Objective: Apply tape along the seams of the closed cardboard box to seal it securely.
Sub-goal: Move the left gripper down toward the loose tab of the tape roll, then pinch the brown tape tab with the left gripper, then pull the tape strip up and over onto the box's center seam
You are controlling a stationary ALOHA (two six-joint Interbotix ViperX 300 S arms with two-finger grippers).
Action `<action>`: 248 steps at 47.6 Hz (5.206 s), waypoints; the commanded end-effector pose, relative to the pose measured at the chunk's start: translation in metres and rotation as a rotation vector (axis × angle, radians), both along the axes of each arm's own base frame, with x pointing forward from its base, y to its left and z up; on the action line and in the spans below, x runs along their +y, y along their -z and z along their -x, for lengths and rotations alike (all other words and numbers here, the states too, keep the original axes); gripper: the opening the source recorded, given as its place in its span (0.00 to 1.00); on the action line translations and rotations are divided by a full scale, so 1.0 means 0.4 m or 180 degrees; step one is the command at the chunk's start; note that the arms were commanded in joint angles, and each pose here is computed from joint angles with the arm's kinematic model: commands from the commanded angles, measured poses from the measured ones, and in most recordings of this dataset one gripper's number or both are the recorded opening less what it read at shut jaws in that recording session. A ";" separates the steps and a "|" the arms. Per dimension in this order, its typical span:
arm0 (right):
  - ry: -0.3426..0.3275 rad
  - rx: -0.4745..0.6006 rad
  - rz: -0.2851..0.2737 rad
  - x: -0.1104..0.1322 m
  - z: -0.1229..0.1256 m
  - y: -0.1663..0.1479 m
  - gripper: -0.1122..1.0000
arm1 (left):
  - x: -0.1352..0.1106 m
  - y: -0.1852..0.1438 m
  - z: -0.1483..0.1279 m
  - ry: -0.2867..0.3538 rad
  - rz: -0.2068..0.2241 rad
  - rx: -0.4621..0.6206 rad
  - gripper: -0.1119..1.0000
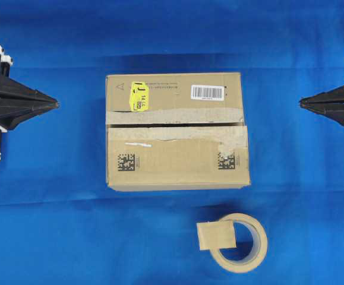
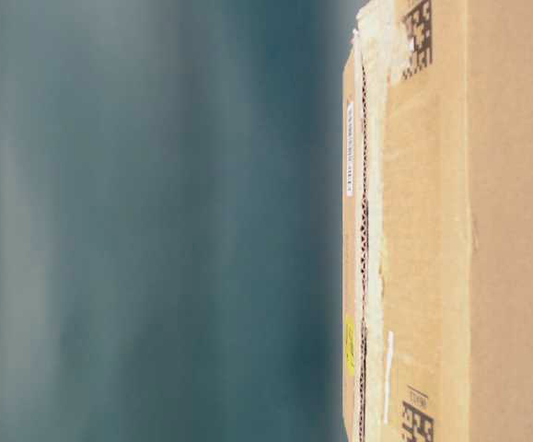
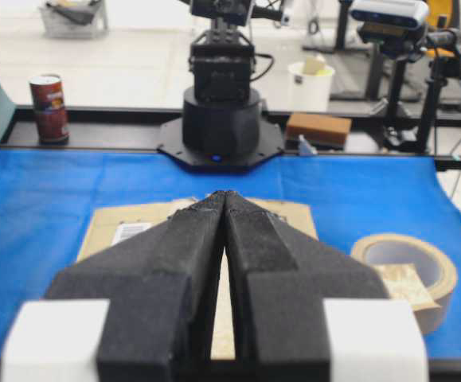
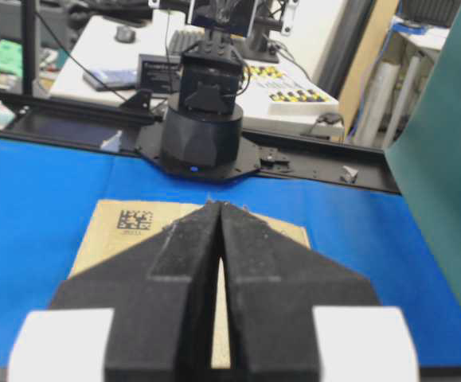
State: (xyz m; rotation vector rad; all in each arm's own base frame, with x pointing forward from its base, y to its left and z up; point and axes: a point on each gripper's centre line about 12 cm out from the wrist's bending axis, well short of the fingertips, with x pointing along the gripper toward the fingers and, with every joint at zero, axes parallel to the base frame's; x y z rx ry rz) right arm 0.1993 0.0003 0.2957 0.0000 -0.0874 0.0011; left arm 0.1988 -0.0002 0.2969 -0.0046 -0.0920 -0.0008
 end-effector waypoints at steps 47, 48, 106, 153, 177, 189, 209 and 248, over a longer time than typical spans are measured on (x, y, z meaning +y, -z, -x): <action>0.0001 -0.0024 -0.0019 0.000 -0.013 -0.030 0.09 | -0.210 0.051 -0.188 0.0739 -0.2003 -0.0198 0.18; 0.0001 -0.0024 -0.0019 0.000 -0.014 -0.030 0.09 | -0.217 0.054 -0.202 0.0752 -0.2094 -0.0187 0.21; -0.0003 0.0049 0.0015 0.001 -0.017 -0.022 0.09 | -0.384 0.394 -0.597 0.1566 -0.4027 0.0862 0.62; -0.0043 0.0117 0.0006 0.007 -0.020 -0.014 0.09 | -0.368 0.357 -0.611 0.1586 -0.4000 0.0994 0.10; -0.0067 0.0098 -0.0004 0.011 -0.018 -0.018 0.09 | -0.345 0.148 -0.584 0.1255 -0.3987 0.0535 0.10; -0.0068 0.0107 -0.0004 0.011 -0.021 -0.017 0.09 | -0.277 0.079 -0.564 0.1011 -0.3993 0.0479 0.10; -0.0073 0.0122 -0.0003 0.012 -0.021 -0.014 0.09 | -0.173 0.068 -0.563 0.0730 -0.4187 0.0581 0.10; -0.0073 0.0288 0.0043 0.012 -0.036 0.017 0.09 | 0.037 0.095 -0.456 0.0178 -0.4082 0.0997 0.10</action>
